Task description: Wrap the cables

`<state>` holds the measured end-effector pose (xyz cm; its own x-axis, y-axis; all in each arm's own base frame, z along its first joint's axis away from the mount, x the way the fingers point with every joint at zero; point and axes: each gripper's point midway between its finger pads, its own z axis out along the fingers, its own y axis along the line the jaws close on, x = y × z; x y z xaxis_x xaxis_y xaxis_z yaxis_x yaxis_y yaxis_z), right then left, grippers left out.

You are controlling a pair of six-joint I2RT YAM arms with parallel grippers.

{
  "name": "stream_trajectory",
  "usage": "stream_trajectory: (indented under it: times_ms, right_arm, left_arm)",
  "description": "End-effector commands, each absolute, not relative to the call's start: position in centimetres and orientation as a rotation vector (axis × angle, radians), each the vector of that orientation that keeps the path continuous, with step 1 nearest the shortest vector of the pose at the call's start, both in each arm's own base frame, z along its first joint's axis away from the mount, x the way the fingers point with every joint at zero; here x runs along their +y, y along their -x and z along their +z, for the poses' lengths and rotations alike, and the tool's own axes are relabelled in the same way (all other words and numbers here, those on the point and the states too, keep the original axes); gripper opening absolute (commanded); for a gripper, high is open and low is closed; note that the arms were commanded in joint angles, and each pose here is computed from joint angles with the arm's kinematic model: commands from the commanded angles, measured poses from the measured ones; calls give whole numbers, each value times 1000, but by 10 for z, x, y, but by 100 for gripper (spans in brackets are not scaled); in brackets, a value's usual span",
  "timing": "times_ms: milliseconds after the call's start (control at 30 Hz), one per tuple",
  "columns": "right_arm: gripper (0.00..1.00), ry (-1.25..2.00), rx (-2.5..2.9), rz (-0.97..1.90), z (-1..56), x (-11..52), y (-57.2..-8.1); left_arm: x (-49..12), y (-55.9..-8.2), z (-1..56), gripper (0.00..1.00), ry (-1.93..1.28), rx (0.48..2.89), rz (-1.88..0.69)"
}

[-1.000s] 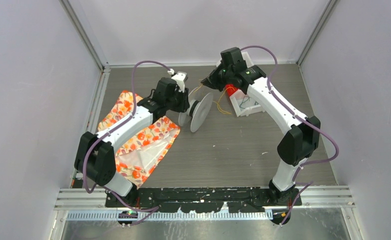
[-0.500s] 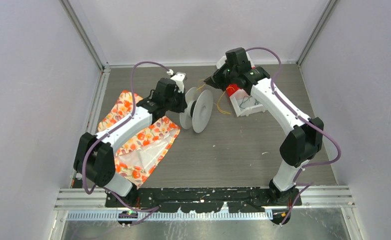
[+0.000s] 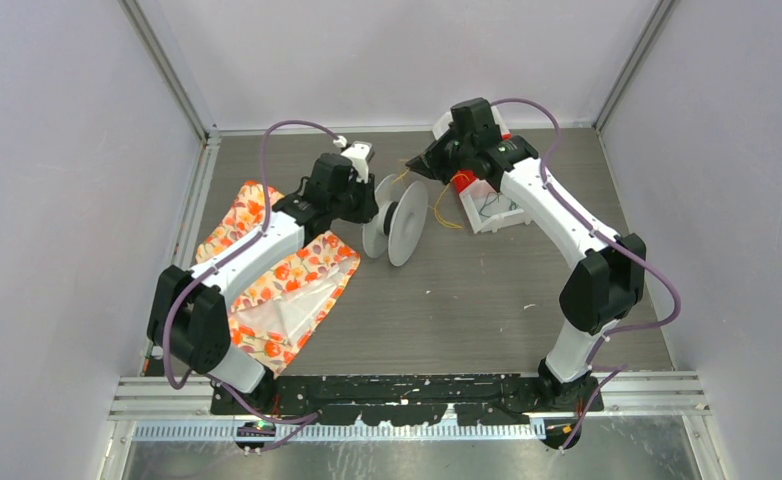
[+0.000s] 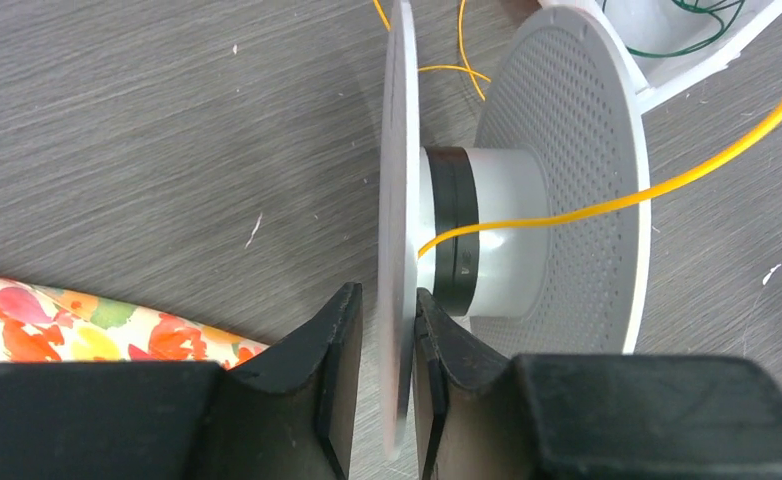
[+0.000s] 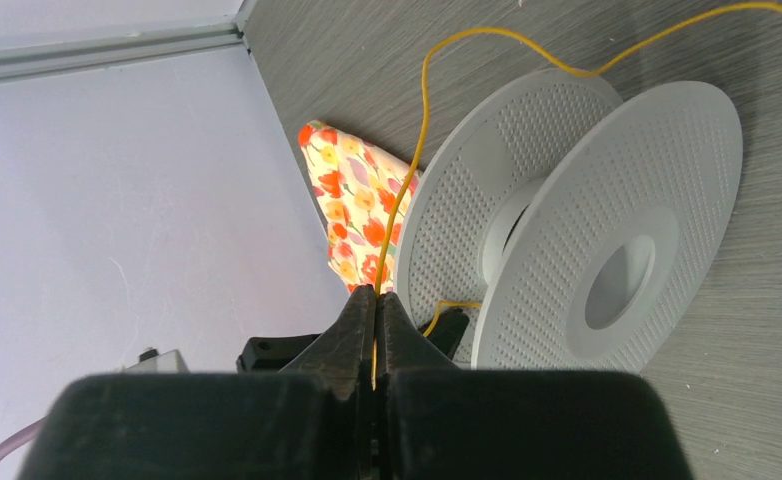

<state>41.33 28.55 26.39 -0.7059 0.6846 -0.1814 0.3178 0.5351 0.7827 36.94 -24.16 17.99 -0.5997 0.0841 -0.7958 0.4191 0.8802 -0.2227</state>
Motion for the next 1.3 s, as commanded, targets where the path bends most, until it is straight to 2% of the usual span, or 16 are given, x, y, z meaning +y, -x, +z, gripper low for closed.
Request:
stream_trajectory:
  times_ms: [0, 267, 633, 967, 1033, 1167, 1267]
  right_arm:
    - [0, -789, 2245, 1134, 289, 290, -410]
    - [0, -787, 2242, 1145, 291, 291, -409]
    - [1, -810, 2232, 1216, 292, 297, -409]
    - [1, -861, 2221, 1229, 286, 291, -409]
    - [1, -867, 2216, 1228, 286, 288, -409]
    - [1, -877, 2217, 1229, 285, 287, -409]
    - [0, -889, 2208, 1232, 285, 283, -409]
  left_arm:
    - [-250, -378, 205, 26, -359, 2120, -526]
    - [-257, -374, 205, 34, -379, 2126, -573]
    - [-256, -370, 204, 36, -396, 2126, -568]
    - [-254, -368, 197, 34, -401, 2140, -557]
    - [-254, -367, 196, 28, -401, 2141, -557]
    - [-254, -368, 196, 12, -393, 2139, -560]
    - [-255, -369, 196, 14, -390, 2141, -556]
